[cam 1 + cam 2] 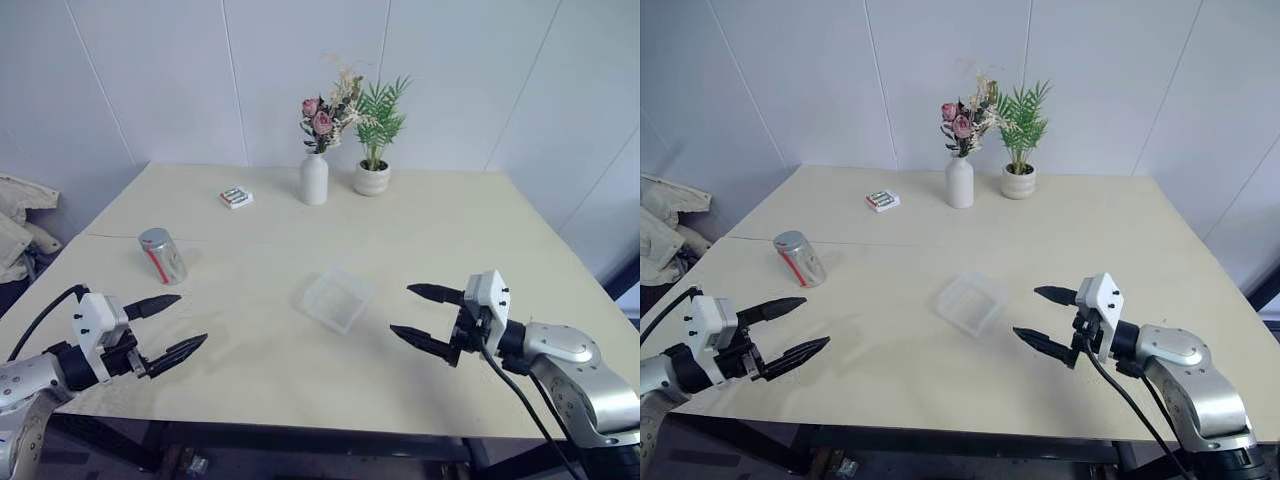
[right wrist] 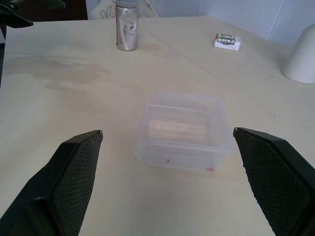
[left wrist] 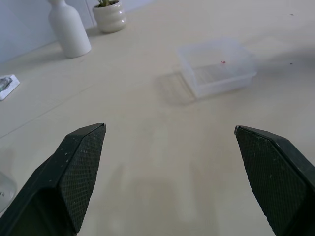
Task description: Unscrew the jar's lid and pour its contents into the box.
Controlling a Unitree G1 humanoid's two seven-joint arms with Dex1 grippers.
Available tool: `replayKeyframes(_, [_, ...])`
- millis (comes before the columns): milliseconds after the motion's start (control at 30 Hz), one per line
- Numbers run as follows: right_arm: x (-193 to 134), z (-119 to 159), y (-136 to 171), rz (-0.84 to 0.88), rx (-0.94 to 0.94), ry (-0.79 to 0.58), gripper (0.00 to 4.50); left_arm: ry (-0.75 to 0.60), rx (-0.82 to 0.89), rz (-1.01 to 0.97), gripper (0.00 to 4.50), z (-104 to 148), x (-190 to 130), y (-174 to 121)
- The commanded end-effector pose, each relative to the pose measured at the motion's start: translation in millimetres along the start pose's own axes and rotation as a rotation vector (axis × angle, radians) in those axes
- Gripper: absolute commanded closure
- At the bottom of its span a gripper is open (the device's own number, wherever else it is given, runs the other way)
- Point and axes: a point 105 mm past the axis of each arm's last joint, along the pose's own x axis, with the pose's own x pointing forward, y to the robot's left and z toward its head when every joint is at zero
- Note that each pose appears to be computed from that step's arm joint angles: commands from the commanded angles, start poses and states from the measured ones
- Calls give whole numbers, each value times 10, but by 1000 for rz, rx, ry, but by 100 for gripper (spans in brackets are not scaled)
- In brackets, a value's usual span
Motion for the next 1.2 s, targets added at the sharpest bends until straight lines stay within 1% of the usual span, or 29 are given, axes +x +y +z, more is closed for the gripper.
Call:
replayKeyframes(33, [90,128,-19,46,-28,-41,0,-32,42,42,3,110,-34,0])
replayKeyframes(100, [137,145,-34,73,-34,-46,0,-29,41,73,3,80,-49,-3])
replayKeyframes(167, [191,169,-40,93,-40,-58,0,-36,18,151,3,43,-80,38])
replayKeyframes(200, [255,219,-36,108,-47,-80,0,-41,-2,253,3,-10,-113,113])
replayKeyframes(267, [325,277,-30,125,-55,-105,0,-44,-24,369,3,-73,-155,193])
replayKeyframes(300, [392,337,-26,132,-57,-134,0,-40,-44,481,3,-144,-200,284])
replayKeyframes(367, [490,440,12,161,-63,-181,0,-74,-72,649,3,-207,-264,413])
replayKeyframes(433, [591,519,45,181,-68,-215,0,-96,-119,763,3,-304,-279,534])
replayKeyframes(500, [681,592,82,201,-76,-241,0,-111,-161,832,3,-415,-253,654])
replayKeyframes(567, [727,635,115,215,-81,-253,0,-121,-173,859,3,-468,-239,727])
replayKeyframes(633, [787,671,106,214,-83,-266,0,-114,-164,818,3,-508,-89,835])
replayKeyframes(733, [843,707,110,215,-90,-280,0,-115,-159,777,3,-527,59,955])
replayKeyframes(833, [899,763,147,215,-96,-303,0,-85,-134,732,3,-561,184,1088])
replayKeyframes(967, [919,778,173,205,-91,-315,0,-98,-152,714,3,-556,241,1212])
replayKeyframes(1200, [925,787,199,191,-82,-327,0,-70,-137,710,3,-569,302,1378])
